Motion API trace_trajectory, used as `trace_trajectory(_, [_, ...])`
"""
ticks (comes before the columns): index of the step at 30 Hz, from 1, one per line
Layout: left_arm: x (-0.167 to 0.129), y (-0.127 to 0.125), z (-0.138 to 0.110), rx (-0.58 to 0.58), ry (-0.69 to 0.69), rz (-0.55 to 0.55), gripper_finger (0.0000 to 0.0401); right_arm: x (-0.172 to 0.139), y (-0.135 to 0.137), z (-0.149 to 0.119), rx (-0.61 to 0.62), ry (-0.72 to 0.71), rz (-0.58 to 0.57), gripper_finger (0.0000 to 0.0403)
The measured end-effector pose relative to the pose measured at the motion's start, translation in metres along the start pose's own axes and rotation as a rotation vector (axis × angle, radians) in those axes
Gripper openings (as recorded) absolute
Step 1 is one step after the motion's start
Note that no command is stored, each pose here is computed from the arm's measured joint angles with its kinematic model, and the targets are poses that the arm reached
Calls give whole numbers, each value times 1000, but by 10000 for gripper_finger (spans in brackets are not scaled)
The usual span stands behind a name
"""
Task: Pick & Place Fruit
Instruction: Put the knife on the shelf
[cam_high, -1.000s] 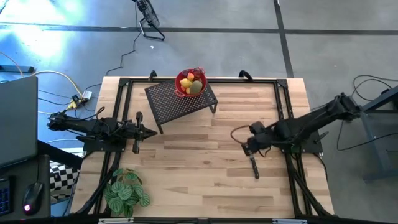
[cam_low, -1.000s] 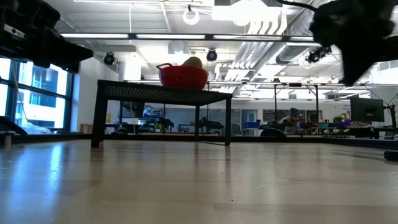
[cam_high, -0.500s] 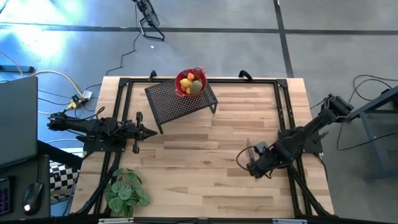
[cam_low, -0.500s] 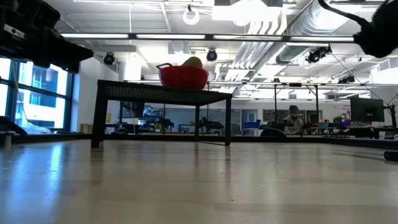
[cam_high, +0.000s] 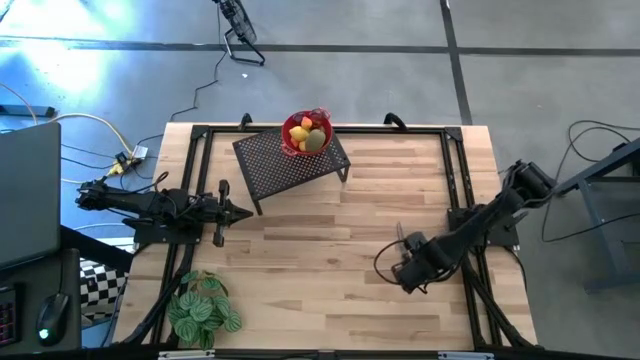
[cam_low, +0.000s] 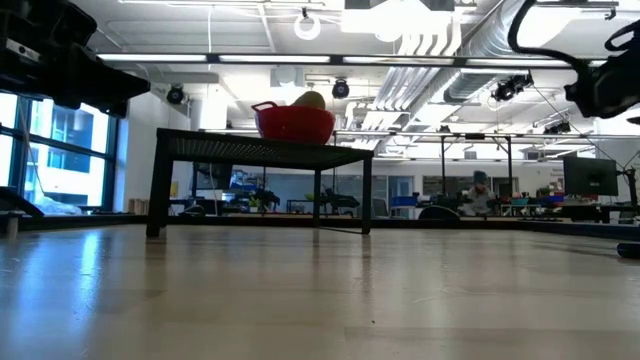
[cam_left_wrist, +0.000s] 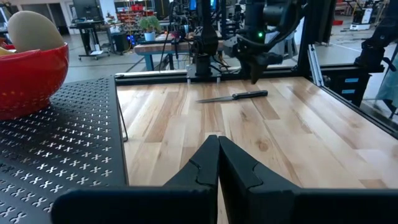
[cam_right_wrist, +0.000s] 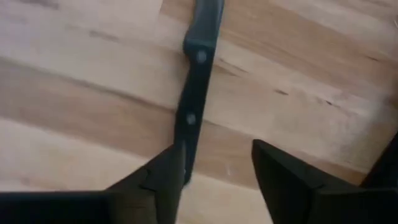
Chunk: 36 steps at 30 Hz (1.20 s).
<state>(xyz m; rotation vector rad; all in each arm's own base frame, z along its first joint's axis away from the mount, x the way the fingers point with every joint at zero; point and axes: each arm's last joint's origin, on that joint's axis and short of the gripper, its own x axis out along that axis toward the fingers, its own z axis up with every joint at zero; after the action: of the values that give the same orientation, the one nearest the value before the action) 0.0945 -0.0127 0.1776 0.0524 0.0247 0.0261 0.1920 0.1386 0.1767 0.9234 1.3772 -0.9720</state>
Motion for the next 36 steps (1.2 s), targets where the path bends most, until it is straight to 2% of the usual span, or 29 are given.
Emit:
trace_trajectory(4, [0, 0, 0, 0, 0, 0, 0, 9, 6, -1, 14, -28, -13, 195])
trace_trajectory(15, [0, 0, 0, 0, 0, 0, 0, 32, 22, -4, 0, -31, 3, 177])
trace_trajectory(23, [0, 0, 0, 0, 0, 0, 0, 45, 27, -6, -9, -42, -30, 174])
trace_trajectory(27, [0, 0, 0, 0, 0, 0, 0, 46, 28, -6, -11, -42, -22, 154])
trace_trajectory(36, [0, 0, 0, 0, 0, 0, 0, 46, 29, -6, -12, -43, -10, 75])
